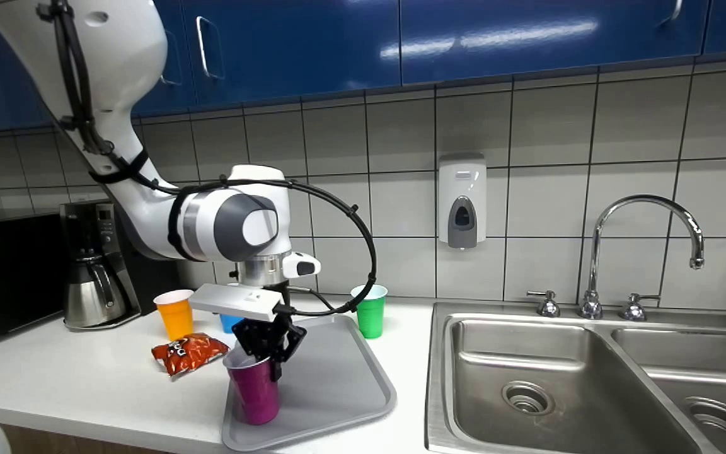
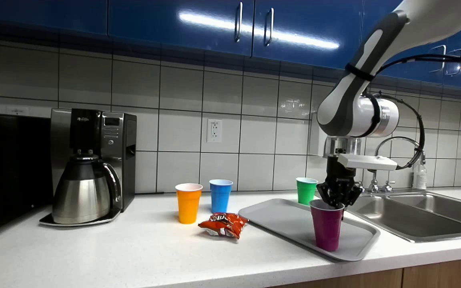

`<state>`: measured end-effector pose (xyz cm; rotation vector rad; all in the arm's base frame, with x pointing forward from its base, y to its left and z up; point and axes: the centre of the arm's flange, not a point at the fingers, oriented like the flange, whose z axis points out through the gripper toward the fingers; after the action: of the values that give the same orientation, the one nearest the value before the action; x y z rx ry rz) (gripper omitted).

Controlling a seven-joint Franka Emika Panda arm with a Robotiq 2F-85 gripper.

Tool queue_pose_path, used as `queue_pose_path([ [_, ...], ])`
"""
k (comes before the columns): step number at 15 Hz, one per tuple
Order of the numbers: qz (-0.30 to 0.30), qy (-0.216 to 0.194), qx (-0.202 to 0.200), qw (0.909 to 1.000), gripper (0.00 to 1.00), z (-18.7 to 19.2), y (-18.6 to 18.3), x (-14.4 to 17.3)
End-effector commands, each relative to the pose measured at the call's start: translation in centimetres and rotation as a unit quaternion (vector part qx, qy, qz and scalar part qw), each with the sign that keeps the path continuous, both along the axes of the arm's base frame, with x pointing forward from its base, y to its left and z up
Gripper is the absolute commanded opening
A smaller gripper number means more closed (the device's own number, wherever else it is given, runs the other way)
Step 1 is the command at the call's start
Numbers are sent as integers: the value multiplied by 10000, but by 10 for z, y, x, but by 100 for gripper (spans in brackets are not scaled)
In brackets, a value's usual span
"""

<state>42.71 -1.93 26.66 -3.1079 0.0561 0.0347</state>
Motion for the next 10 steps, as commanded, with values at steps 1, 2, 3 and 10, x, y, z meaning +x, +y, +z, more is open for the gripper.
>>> queue_pose_path([
  [1,-71,10,-136,9999,50,1,-3,8],
  [2,-54,-1,-141,9999,56,3,-2,8],
  [3,-32,-26,-138,9999,65,6,-2,9],
  [10,56,-290,-120,9995,100,44,-4,15],
])
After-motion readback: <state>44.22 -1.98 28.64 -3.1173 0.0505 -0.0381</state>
